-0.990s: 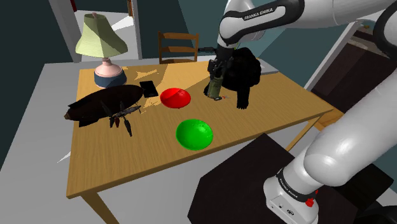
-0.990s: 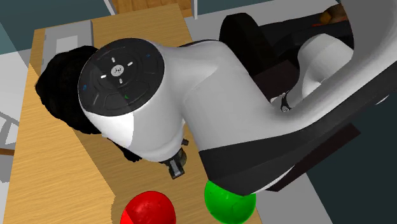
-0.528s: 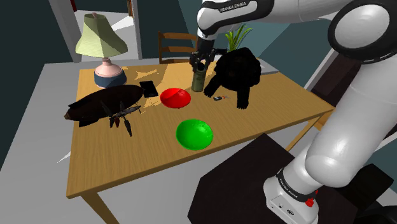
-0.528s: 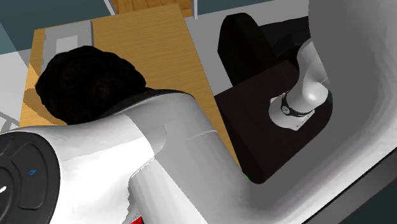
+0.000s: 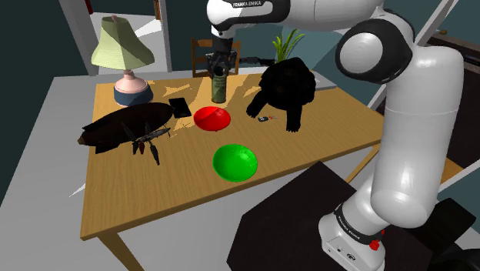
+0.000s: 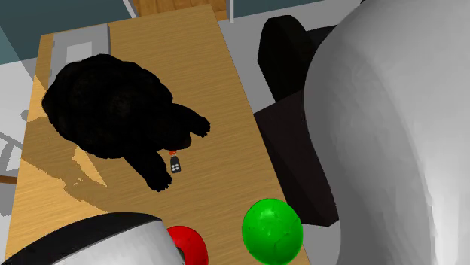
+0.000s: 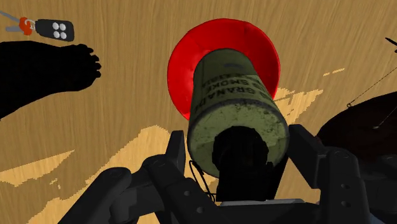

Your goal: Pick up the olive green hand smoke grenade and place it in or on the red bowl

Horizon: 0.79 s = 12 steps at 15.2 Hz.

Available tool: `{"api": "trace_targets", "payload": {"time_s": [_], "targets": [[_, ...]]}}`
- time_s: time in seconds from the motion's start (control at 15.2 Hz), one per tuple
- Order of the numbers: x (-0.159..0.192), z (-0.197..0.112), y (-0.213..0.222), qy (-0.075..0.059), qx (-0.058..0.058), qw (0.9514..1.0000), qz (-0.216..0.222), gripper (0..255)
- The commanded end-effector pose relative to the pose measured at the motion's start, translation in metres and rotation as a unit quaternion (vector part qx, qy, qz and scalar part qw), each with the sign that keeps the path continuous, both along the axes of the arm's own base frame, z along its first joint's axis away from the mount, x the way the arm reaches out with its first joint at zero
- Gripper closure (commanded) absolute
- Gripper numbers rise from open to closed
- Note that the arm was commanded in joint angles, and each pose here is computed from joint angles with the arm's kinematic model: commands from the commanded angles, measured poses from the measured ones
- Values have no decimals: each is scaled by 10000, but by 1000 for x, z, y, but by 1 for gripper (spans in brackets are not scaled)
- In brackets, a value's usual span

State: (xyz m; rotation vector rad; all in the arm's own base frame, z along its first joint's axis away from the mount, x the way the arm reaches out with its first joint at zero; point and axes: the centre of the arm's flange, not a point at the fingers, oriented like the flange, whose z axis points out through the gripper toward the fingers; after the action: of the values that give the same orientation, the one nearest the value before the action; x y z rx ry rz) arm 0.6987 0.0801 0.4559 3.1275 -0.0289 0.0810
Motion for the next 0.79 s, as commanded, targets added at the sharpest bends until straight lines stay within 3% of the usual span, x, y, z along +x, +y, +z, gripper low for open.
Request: {"api": "trace_targets", "payload": {"time_s": [0.0, 0.73], "targets": [[12, -1, 7, -3, 0, 10000, 0, 255], [12, -59, 7, -3, 0, 10000, 0, 255]]}}
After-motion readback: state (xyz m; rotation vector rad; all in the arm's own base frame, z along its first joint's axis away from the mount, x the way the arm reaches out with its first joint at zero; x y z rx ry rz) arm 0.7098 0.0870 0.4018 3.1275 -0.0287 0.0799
